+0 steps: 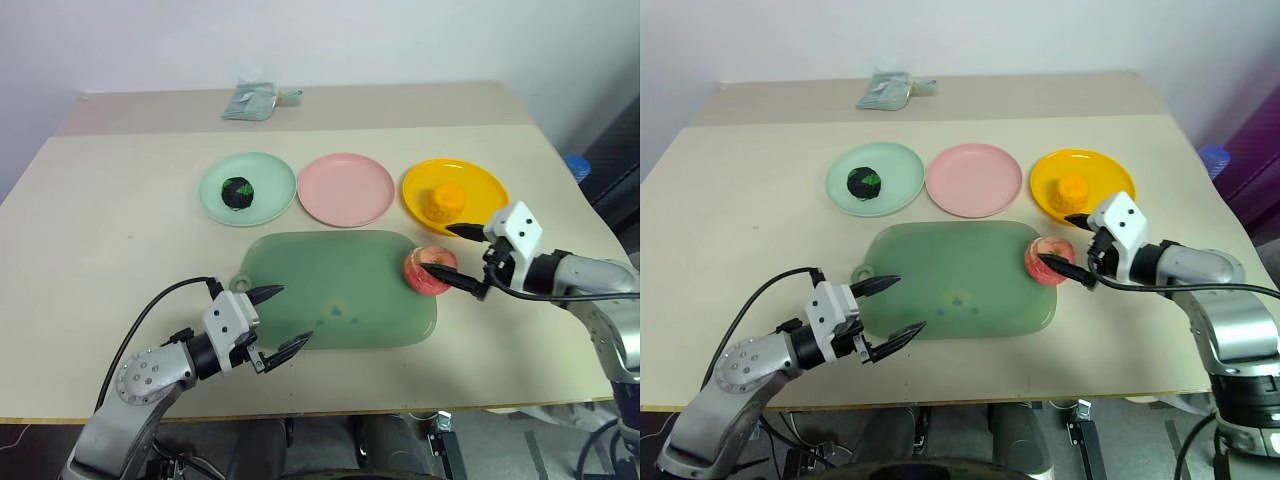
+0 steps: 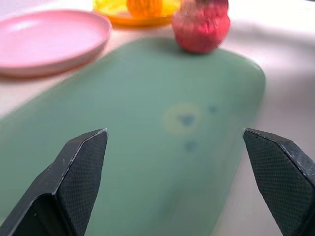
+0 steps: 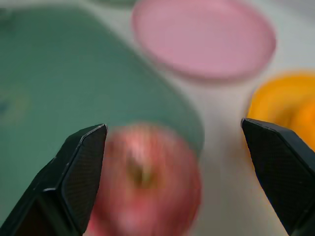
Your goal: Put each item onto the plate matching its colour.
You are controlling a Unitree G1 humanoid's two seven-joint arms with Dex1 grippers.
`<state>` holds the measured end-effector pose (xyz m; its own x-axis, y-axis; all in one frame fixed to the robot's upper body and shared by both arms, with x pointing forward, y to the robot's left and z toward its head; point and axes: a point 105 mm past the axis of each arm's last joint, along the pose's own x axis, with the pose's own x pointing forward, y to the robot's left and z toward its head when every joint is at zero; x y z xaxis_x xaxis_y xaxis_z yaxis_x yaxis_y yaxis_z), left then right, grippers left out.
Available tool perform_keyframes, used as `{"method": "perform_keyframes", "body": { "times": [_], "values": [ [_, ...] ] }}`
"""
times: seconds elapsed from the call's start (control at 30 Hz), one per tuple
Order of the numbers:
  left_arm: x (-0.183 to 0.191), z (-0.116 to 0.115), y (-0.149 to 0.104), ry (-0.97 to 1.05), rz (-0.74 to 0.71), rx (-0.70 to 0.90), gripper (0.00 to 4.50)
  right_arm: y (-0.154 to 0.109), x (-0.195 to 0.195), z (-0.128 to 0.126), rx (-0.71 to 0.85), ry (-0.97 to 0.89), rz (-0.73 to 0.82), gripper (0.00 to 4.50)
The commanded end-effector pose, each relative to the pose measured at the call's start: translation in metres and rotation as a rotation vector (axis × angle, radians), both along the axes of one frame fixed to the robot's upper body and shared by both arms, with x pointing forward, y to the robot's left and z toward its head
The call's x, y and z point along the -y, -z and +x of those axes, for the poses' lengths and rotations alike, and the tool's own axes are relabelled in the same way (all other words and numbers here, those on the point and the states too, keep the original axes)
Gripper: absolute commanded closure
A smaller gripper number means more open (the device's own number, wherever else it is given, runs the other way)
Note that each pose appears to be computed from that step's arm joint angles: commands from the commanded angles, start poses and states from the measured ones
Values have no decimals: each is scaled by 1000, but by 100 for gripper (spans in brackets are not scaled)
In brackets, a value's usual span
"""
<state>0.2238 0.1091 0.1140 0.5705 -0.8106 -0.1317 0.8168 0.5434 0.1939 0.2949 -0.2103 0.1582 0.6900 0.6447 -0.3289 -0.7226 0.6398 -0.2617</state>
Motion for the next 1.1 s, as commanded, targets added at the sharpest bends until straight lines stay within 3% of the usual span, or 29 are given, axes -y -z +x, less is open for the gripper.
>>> {"method": "perform_keyframes", "body": {
  "times": [0.03, 0.1, 0.3, 0.5, 0.57, 0.67, 0.8, 0.93, 1.1],
  "values": [
    [8, -1, -14, 44, -15, 25, 0, 7, 6, -11, -47, -16, -33, 8],
    [9, 1, -16, 46, -15, 26, 0, 14, 5, -7, -70, 9, -18, 8],
    [3, 4, -19, 26, -7, 25, 0, 5, -12, -1, -36, 5, 61, 278],
    [0, 1, -16, 9, -4, 18, 0, 2, -18, 2, -12, -1, 76, 278],
    [0, 1, -16, 4, -5, 18, 0, -12, -20, 4, -5, -9, 172, 278],
    [-1, 1, -16, 1, -6, 18, 0, -25, -22, -9, -51, -73, 240, 192],
    [0, 3, -18, 3, -6, 18, 0, -24, -16, -15, -56, -62, 187, 3],
    [2, 6, -20, 11, -9, 19, 0, -4, -7, -19, -59, -28, 63, 3],
    [5, 8, -22, 17, -9, 23, 0, 18, -3, -14, -74, 8, 18, 3]
  ]
}}
